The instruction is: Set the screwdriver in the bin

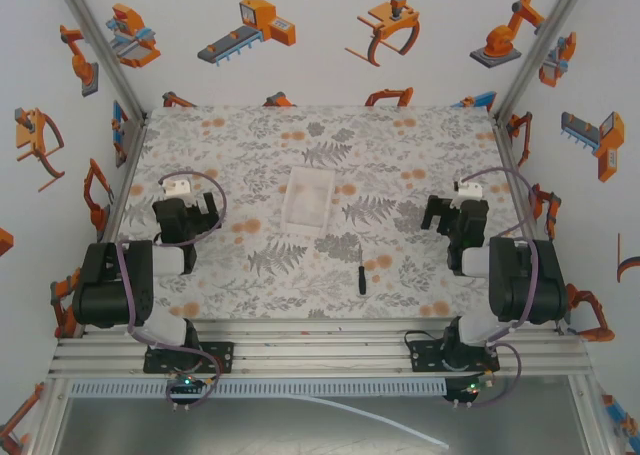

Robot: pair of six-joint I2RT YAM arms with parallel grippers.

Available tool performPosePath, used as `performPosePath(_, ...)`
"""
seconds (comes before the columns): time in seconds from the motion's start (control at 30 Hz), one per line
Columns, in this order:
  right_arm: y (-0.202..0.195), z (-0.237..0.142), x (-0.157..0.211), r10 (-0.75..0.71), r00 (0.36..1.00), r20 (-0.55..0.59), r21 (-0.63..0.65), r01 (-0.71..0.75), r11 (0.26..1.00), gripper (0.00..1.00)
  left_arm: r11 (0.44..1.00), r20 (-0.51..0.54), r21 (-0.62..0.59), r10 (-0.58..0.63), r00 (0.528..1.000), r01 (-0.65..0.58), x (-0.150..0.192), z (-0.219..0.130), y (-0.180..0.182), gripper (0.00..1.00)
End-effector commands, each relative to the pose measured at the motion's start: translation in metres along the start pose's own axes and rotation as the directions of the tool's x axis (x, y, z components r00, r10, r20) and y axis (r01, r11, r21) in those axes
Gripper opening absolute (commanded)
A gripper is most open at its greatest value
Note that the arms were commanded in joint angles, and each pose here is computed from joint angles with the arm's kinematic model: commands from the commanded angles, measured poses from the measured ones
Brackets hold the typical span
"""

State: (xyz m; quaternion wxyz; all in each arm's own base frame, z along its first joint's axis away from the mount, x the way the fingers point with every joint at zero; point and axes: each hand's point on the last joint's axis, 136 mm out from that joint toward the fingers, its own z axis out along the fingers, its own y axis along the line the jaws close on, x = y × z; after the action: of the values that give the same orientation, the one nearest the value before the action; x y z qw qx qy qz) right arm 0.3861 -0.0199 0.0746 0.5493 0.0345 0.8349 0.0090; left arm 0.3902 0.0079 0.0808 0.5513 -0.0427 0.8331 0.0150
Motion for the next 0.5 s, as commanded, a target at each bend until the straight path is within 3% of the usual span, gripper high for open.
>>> performPosePath(0.0, 0.003, 0.003, -0.0169, -0.016, 0.999, 0.042, -0.008, 0.016, 1.0, 0.99, 1.0, 0.025, -0.003, 0.014, 1.0, -0.013, -0.0105, 0.0033, -0.0011, 0.97)
performPosePath(0.47, 0.003, 0.0029, -0.0171, -0.016, 0.999, 0.043, -0.008, 0.017, 1.0, 0.99, 1.0, 0.026, -0.001, 0.015, 1.0, -0.015, -0.0105, 0.0033, -0.0018, 0.97)
